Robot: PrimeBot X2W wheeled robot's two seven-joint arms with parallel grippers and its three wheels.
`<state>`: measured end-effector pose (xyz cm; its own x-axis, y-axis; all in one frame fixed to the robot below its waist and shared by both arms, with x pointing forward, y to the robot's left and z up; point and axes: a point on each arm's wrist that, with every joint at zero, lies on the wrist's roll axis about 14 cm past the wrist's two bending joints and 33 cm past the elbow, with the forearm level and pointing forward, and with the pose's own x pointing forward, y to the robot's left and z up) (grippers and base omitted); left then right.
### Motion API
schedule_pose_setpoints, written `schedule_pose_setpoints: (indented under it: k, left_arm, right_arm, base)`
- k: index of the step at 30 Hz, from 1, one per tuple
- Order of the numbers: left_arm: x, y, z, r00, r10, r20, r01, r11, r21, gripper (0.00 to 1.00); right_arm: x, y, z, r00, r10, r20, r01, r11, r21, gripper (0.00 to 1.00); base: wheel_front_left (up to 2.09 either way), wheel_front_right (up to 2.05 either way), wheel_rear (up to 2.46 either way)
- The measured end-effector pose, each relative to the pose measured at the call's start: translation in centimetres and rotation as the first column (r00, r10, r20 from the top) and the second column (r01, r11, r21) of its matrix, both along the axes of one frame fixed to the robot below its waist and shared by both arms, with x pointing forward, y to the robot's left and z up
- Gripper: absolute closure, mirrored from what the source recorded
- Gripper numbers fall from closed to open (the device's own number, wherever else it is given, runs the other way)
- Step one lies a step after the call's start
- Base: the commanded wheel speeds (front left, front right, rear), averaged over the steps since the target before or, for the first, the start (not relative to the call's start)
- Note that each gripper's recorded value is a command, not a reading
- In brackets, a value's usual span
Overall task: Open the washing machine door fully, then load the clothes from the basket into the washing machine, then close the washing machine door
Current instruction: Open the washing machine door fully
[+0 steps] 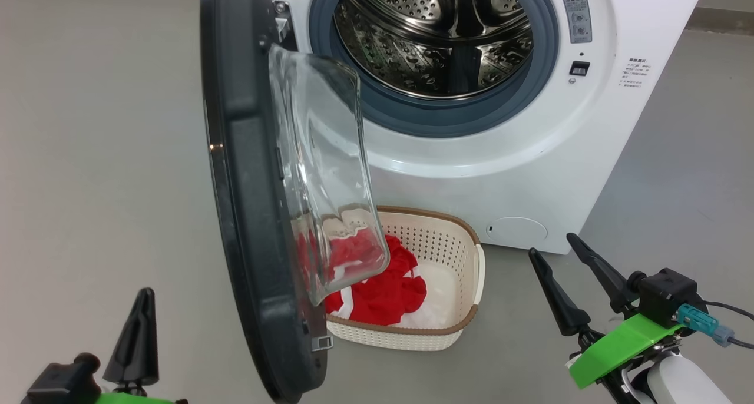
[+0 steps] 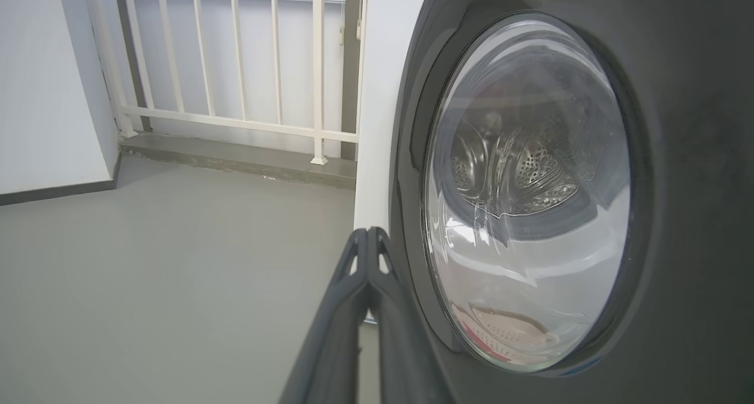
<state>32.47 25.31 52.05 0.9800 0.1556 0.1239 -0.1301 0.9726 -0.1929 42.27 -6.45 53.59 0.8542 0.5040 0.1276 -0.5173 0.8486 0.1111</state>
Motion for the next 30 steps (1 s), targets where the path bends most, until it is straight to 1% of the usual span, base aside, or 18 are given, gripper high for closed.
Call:
schedule_pose_setpoints:
  k: [4, 11, 19, 26, 30]
  left_arm:
    - [0.0, 0.2, 1.0, 1.000, 0.004, 0.031, -0.004, 1.000, 0.010, 1.00]
    - [-0.1, 0.1, 4.2, 0.992, -0.002, 0.124, -0.005, 0.999, 0.050, 1.00]
    - [-0.5, -0.5, 8.3, 0.969, -0.021, 0.246, -0.001, 0.996, 0.086, 1.00]
    - [-1.1, -2.8, 12.1, 0.932, -0.090, 0.351, 0.045, 0.990, 0.137, 1.00]
    - [-1.4, -4.4, 13.7, 0.912, -0.140, 0.386, 0.086, 0.984, 0.153, 1.00]
  right_arm:
    - [-0.1, 0.0, 0.0, 1.000, -0.002, -0.001, 0.002, 1.000, 0.000, 0.00]
    - [-0.3, 0.0, -0.3, 1.000, -0.001, -0.011, 0.001, 1.000, 0.000, 0.00]
    - [-0.2, 0.2, -0.5, 1.000, 0.005, -0.015, -0.005, 1.000, 0.001, 0.00]
    - [-0.3, 0.3, -0.5, 1.000, 0.006, -0.017, -0.006, 1.000, 0.006, 0.00]
    - [-0.3, 0.3, -0.5, 1.000, 0.005, -0.018, -0.005, 1.000, 0.009, 0.00]
  base:
    - [0.00, 0.00, 0.00]
    - [0.00, 0.00, 0.00]
    - [0.00, 0.00, 0.00]
    - [0.00, 0.00, 0.00]
    - [0.00, 0.00, 0.00]
